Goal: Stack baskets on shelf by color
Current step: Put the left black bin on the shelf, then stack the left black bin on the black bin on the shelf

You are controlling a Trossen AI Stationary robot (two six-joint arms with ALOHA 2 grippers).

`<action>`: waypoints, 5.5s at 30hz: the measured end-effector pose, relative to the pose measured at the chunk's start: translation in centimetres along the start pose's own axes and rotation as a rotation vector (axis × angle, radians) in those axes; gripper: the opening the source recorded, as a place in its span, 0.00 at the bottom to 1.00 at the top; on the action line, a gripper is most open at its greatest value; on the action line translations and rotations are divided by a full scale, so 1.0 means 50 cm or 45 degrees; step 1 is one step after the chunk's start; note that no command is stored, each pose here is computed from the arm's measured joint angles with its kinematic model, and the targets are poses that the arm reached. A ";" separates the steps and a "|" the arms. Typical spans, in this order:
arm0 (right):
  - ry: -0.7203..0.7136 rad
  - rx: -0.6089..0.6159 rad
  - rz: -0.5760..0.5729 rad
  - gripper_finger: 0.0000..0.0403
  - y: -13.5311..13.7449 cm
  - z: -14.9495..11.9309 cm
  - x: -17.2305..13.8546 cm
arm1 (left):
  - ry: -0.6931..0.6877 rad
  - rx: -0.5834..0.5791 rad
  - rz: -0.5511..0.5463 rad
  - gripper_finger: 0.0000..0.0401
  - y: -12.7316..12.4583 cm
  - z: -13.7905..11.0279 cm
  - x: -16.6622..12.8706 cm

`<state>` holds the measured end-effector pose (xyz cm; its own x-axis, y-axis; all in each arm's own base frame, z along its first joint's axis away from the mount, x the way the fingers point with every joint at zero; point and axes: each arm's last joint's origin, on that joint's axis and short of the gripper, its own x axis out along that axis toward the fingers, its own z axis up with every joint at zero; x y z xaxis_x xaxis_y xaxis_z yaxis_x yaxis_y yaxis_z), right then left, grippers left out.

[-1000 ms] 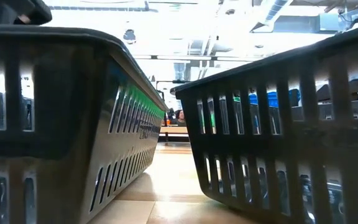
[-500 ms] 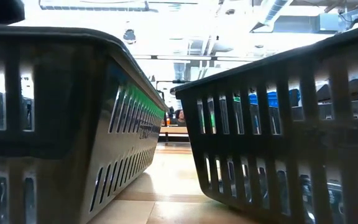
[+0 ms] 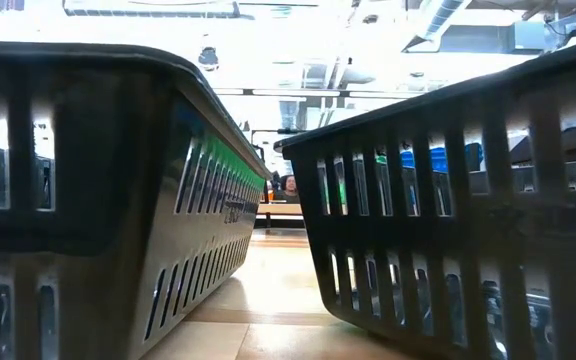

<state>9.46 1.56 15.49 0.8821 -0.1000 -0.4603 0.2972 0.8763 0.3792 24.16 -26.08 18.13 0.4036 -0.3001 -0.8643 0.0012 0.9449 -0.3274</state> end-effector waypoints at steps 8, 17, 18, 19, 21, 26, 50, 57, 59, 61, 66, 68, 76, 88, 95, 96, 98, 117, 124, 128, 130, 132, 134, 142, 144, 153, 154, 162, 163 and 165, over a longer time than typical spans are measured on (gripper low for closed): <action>0.022 0.033 0.040 0.13 0.002 -0.001 0.000 | 0.156 -0.043 0.184 0.61 0.019 -0.024 0.058; 0.029 0.034 0.049 0.13 0.002 -0.001 0.000 | 0.211 -0.123 0.322 0.29 0.030 -0.030 0.053; 0.032 0.033 0.047 0.13 0.002 -0.001 0.000 | 0.222 -0.113 0.330 0.23 0.029 -0.028 0.050; 0.033 0.032 0.047 0.13 0.002 -0.002 0.000 | 0.227 -0.099 0.334 0.18 0.026 -0.026 0.047; 0.034 0.029 0.046 0.13 0.002 -0.002 0.000 | 0.226 -0.051 0.346 0.07 0.020 -0.019 0.039; 0.034 0.024 0.046 0.13 0.002 -0.002 0.000 | 0.255 0.048 0.501 0.01 0.020 -0.005 0.008; 0.029 -0.067 0.043 0.13 0.002 -0.001 0.000 | 0.229 0.725 1.145 0.00 0.416 0.302 -0.327; 0.026 -0.031 0.045 0.13 0.002 -0.001 0.000 | 0.042 0.817 0.948 0.00 0.572 0.332 -0.413; 0.026 -0.025 0.044 0.13 0.002 -0.001 0.000 | 0.066 0.882 0.884 0.00 0.601 0.329 -0.416; 0.026 -0.023 0.045 0.13 0.002 -0.001 0.000 | 0.077 0.893 0.828 0.00 0.628 0.328 -0.411; 0.028 -0.029 0.043 0.13 0.002 -0.001 0.000 | 0.066 0.794 0.659 0.00 0.679 0.329 -0.378; 0.026 -0.029 0.040 0.13 0.002 -0.001 0.000 | 0.107 0.805 0.634 0.00 0.687 0.332 -0.356; 0.006 -0.019 0.022 0.13 0.001 0.000 0.000 | 0.271 0.880 0.574 0.00 0.721 0.339 -0.270; 0.005 -0.019 0.022 0.13 0.001 0.000 0.000 | 0.376 0.783 0.563 0.00 0.758 0.335 -0.204; 0.004 -0.019 0.022 0.13 0.001 0.001 0.000 | 0.309 0.660 0.592 0.03 0.758 0.340 -0.204; 0.004 -0.019 0.022 0.13 0.001 0.001 0.000 | 0.308 0.658 0.593 0.04 0.758 0.341 -0.204; 0.004 -0.019 0.022 0.13 0.001 0.001 0.000 | 0.296 0.663 0.592 0.08 0.756 0.343 -0.204; 0.004 0.006 0.026 0.13 0.002 0.001 0.000 | 0.501 0.344 0.447 0.44 0.607 0.369 -0.298; 0.007 0.008 0.031 0.13 0.002 0.001 0.000 | 0.620 0.274 0.196 0.44 0.435 0.350 -0.254; 0.009 0.007 0.034 0.13 0.002 0.001 0.000 | 0.628 0.326 0.155 0.44 0.304 0.325 -0.216; 0.010 0.005 0.035 0.13 0.002 0.001 0.000 | 0.599 0.335 0.155 0.44 0.240 0.309 -0.198; 0.014 0.004 0.039 0.13 0.002 0.000 0.000 | 0.529 0.344 0.158 0.44 0.176 0.293 -0.182; 0.017 0.003 0.042 0.13 0.002 0.000 0.000 | 0.420 0.366 0.162 0.44 0.116 0.277 -0.167; 0.027 0.005 0.054 0.13 0.003 -0.001 0.000 | -0.076 0.459 0.224 0.44 -0.055 0.223 -0.149; 0.029 0.012 0.056 0.13 0.003 -0.001 0.000 | -0.181 0.426 0.226 0.44 -0.079 0.217 -0.150; 0.030 0.013 0.057 0.13 0.003 -0.001 0.000 | -0.322 0.327 0.214 0.44 -0.117 0.204 -0.131; 0.031 0.013 0.056 0.13 0.003 -0.001 0.000 | -0.315 0.317 0.208 0.44 -0.118 0.204 -0.120; 0.050 0.014 0.078 0.13 0.004 -0.002 0.000 | -0.137 0.303 0.222 0.44 -0.114 0.185 -0.015; 0.049 0.014 0.078 0.13 0.004 -0.002 0.000 | -0.115 0.294 0.217 0.44 -0.114 0.183 -0.004; 0.050 0.014 0.078 0.13 0.004 -0.002 0.000 | -0.070 0.291 0.217 0.44 -0.111 0.177 0.020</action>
<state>9.48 1.77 15.49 0.8840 -0.0276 -0.4667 0.2472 0.8749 0.4164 32.66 -30.47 22.48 0.4646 -0.1324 -0.8755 0.1326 0.9880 -0.0791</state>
